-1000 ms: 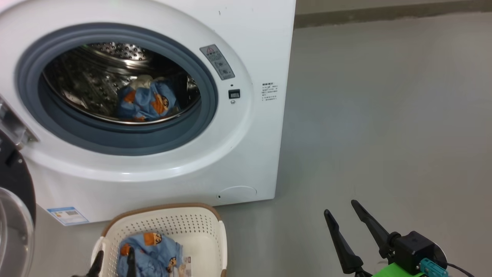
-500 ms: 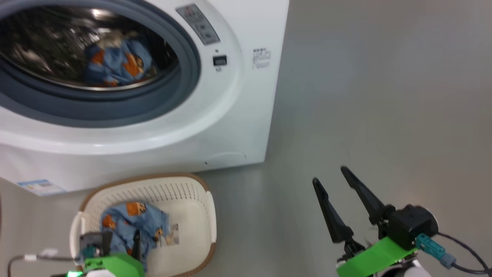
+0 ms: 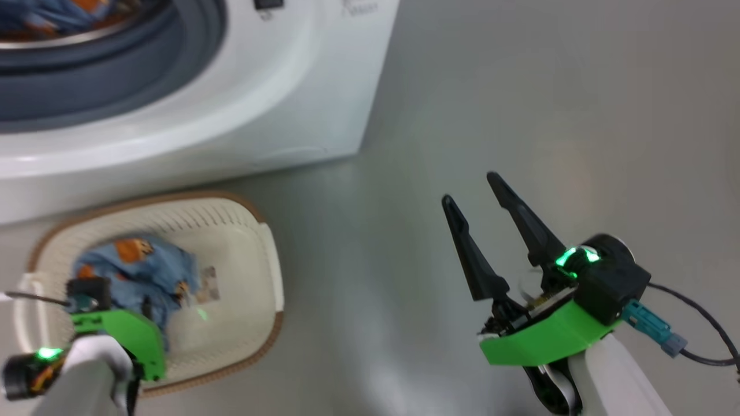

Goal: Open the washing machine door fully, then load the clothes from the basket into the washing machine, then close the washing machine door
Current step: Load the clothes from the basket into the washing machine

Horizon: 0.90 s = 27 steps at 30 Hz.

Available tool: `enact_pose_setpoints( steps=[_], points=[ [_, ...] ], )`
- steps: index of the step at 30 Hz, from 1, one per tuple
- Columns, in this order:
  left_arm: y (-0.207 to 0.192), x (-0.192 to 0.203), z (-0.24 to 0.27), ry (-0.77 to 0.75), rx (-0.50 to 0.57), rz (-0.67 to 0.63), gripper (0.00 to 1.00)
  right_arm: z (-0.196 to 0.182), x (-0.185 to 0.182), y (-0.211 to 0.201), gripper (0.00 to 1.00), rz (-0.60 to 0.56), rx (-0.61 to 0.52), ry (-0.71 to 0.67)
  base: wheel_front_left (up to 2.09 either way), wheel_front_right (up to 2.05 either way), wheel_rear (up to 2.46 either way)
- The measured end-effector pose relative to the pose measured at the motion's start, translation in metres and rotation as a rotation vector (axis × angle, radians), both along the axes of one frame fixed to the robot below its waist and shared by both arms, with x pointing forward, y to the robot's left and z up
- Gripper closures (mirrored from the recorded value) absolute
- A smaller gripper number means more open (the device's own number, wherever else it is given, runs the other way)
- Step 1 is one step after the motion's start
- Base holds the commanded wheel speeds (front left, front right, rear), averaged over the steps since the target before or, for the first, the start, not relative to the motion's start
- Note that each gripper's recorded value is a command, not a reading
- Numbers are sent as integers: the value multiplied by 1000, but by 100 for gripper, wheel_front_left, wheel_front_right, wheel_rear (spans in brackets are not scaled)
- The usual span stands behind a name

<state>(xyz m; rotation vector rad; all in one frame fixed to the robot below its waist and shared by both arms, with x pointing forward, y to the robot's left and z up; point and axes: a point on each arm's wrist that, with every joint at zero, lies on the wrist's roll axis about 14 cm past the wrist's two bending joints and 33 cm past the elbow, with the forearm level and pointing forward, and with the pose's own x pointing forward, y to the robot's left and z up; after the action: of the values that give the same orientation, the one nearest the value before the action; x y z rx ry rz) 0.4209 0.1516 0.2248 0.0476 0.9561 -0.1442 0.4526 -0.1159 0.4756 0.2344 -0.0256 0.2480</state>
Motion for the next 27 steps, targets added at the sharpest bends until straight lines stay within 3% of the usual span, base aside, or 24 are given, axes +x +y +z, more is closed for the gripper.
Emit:
enact_pose_setpoints(
  steps=[14, 27],
  points=[
    [22, 23, -103, 184, 148, -97, 0, -74, 34, -21, 0, -50, 47, 139, 0, 0, 0],
    [33, 15, -182, 293, 280, -113, 0, -137, 33, -39, 0, -98, 46, 277, 0, 0, 0]
  ],
)
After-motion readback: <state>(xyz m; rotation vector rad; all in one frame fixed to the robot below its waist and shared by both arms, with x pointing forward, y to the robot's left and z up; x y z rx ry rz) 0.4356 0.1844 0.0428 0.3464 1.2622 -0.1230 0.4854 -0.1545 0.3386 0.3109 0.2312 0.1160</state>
